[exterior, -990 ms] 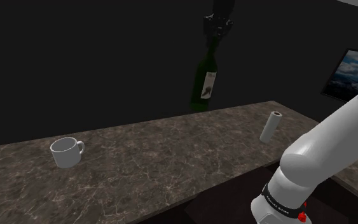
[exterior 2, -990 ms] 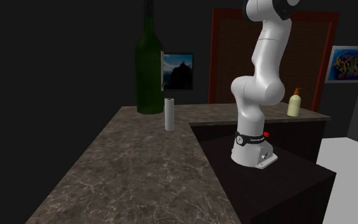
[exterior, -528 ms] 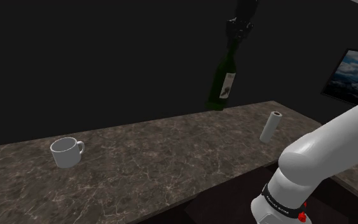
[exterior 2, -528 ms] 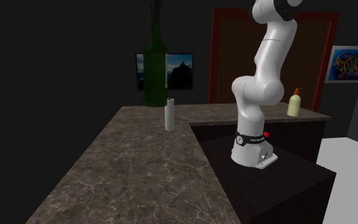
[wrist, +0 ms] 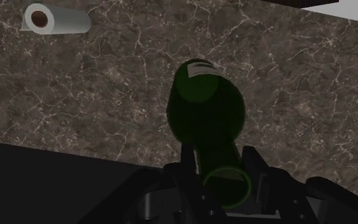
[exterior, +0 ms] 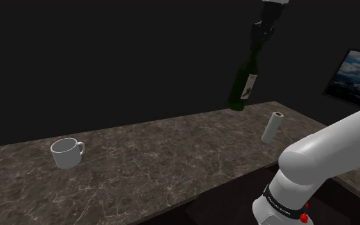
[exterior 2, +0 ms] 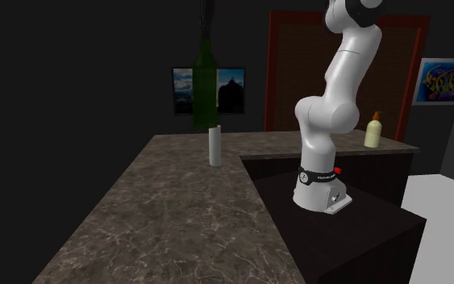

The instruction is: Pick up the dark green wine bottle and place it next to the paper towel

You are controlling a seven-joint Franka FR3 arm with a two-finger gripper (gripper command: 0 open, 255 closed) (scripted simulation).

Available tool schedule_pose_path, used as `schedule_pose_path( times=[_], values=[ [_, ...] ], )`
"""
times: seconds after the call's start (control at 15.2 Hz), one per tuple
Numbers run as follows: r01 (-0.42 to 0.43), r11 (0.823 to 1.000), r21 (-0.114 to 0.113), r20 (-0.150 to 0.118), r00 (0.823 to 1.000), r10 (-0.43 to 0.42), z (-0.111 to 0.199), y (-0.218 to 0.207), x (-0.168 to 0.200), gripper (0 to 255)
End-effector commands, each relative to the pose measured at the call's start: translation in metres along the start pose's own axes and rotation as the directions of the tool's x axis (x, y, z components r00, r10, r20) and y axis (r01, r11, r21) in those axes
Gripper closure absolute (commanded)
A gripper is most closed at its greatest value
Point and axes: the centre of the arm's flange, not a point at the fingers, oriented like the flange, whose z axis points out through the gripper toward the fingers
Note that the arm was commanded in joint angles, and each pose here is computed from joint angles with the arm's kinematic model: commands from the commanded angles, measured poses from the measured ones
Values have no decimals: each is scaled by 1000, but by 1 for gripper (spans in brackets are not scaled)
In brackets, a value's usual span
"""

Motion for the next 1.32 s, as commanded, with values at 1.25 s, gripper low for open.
schedule_pose_path(
  times=[1.25],
  values=[
    [2,1000,0,-1,1000,-2,-12,260,-94,255]
  ],
)
